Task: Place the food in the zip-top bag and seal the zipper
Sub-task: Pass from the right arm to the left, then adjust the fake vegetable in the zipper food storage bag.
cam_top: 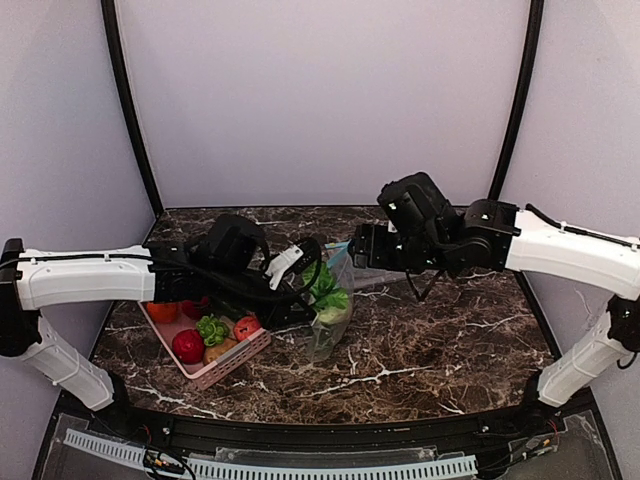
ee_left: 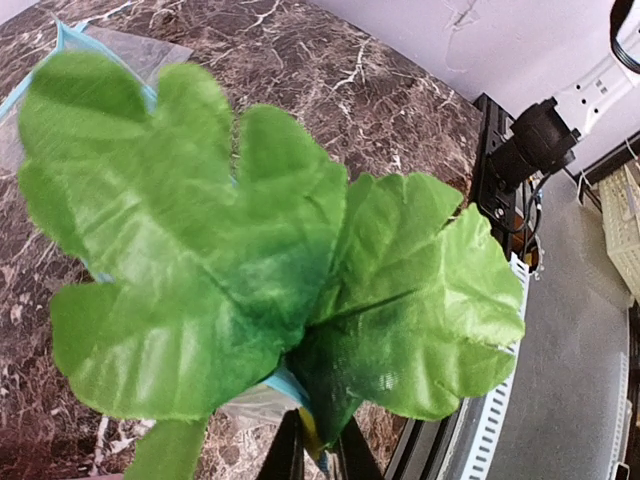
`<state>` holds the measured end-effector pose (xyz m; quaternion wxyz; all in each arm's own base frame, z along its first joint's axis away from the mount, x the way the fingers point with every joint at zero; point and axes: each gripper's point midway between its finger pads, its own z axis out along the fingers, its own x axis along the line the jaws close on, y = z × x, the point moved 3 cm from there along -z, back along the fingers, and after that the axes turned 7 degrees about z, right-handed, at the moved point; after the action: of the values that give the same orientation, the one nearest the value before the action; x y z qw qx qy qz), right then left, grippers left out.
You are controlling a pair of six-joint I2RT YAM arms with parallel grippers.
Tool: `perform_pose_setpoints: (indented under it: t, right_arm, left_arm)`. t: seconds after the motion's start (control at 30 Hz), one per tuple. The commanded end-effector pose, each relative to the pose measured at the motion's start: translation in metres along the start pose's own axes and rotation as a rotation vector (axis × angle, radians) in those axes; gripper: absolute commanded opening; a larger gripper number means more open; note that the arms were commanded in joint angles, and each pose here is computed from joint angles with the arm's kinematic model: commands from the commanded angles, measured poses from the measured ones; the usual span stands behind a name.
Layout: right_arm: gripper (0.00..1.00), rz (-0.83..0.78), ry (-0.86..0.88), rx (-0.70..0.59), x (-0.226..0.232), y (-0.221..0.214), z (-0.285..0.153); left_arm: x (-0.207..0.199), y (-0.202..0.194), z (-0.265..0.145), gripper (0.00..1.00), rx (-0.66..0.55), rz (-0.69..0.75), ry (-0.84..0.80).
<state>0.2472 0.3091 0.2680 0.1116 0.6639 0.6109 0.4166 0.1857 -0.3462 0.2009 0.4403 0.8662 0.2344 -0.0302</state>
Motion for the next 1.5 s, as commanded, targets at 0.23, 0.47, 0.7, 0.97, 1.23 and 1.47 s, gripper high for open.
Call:
perform_pose_setpoints:
  t: [0.23, 0.47, 0.7, 0.97, 1.23, 1.47]
  right_arm:
    - [0.78, -0.454, 0.568, 0.185, 0.056, -0.030, -0.038]
    - [0.55, -0.477, 0.634, 0.296, 0.063, -0.052, -0.011]
    - [0.50, -0.476, 0.727, 0.391, 0.068, -0.069, 0.001]
    - [0.34, -0.460, 0.656, 0.457, 0.055, -0.087, 0.027]
    - [0.12, -0.422, 0.570, 0.522, 0.036, -0.097, 0.045]
    - [0.03, -0.429, 0.535, 0.564, 0.023, -0.108, 0.047]
  left_arm:
    - [-0.015, -0.013, -0.018, 0.01, 0.128, 0.194, -0.142]
    - [-0.014, -0.016, -0.020, 0.01, 0.132, 0.203, -0.136]
    - [-0.012, -0.017, -0.020, 0.01, 0.135, 0.206, -0.123]
    - [-0.010, -0.017, -0.021, 0.01, 0.131, 0.214, -0.106]
    - [-0.003, -0.016, -0.024, 0.01, 0.121, 0.218, -0.047]
    - [0.010, -0.018, -0.024, 0.01, 0.138, 0.218, 0.041]
